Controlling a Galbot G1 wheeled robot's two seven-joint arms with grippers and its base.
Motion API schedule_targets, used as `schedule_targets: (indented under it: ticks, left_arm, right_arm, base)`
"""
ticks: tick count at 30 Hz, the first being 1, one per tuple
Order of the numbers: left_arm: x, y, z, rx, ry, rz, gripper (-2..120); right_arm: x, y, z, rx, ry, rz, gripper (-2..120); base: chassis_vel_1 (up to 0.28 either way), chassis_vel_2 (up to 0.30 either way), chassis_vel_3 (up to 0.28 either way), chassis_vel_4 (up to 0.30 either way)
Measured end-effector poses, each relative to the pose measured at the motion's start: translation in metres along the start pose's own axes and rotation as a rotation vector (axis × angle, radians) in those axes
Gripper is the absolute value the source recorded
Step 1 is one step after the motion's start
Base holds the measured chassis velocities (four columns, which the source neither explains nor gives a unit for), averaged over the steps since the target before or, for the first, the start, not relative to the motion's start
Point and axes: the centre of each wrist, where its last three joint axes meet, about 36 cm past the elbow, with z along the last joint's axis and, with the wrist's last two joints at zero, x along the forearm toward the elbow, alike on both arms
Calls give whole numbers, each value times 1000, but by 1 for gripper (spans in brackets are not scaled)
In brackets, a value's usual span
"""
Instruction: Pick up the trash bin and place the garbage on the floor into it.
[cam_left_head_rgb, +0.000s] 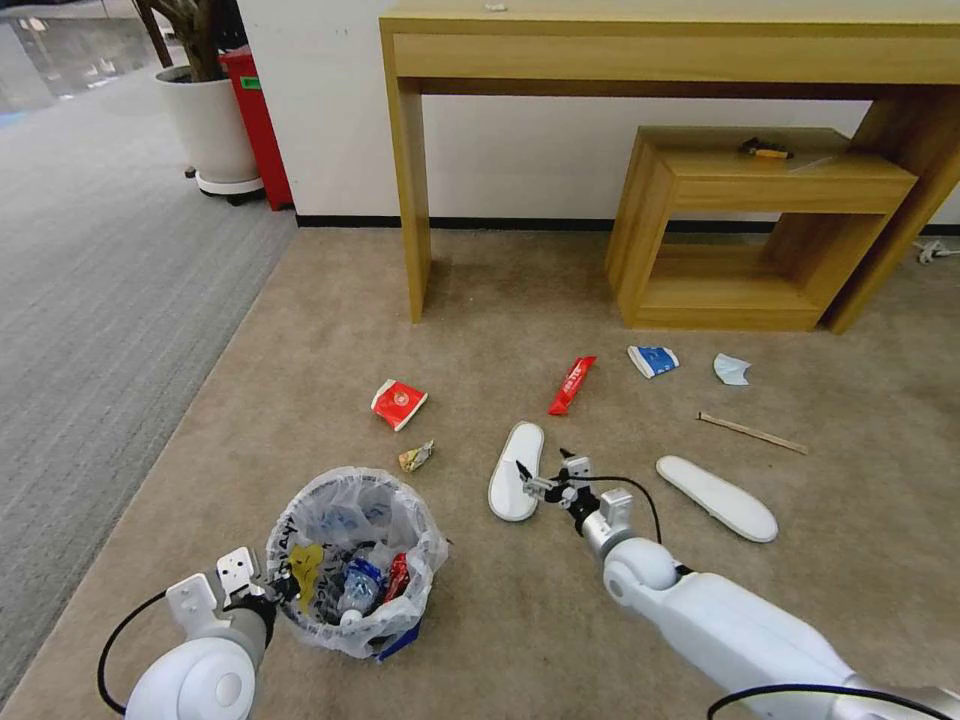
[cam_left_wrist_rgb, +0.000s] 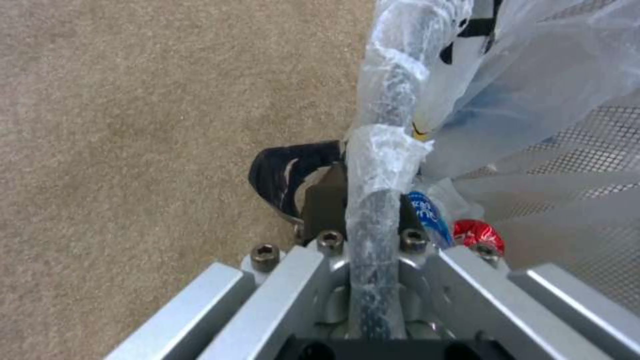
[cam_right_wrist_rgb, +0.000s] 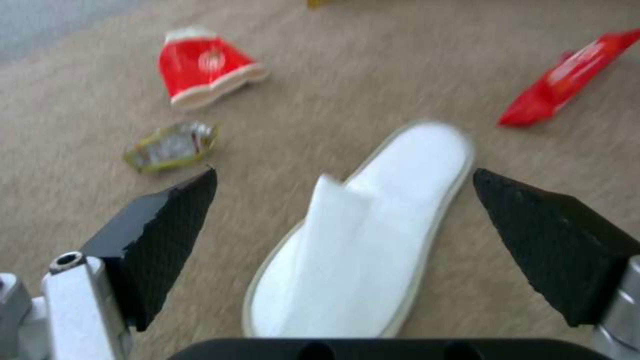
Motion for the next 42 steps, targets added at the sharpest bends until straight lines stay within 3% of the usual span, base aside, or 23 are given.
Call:
schedule_targets:
  ticks: [15, 42]
  left_arm:
    - [-2, 1, -1, 9, -1, -4, 0]
    - [-1, 0, -3, 15, -5, 4, 0]
  right_arm:
    - [-52, 40, 14, -31, 63, 20, 96]
    - [-79, 28, 28, 59, 158, 144, 92]
  base:
    - [0, 0, 0, 0]
    - [0, 0, 0, 0]
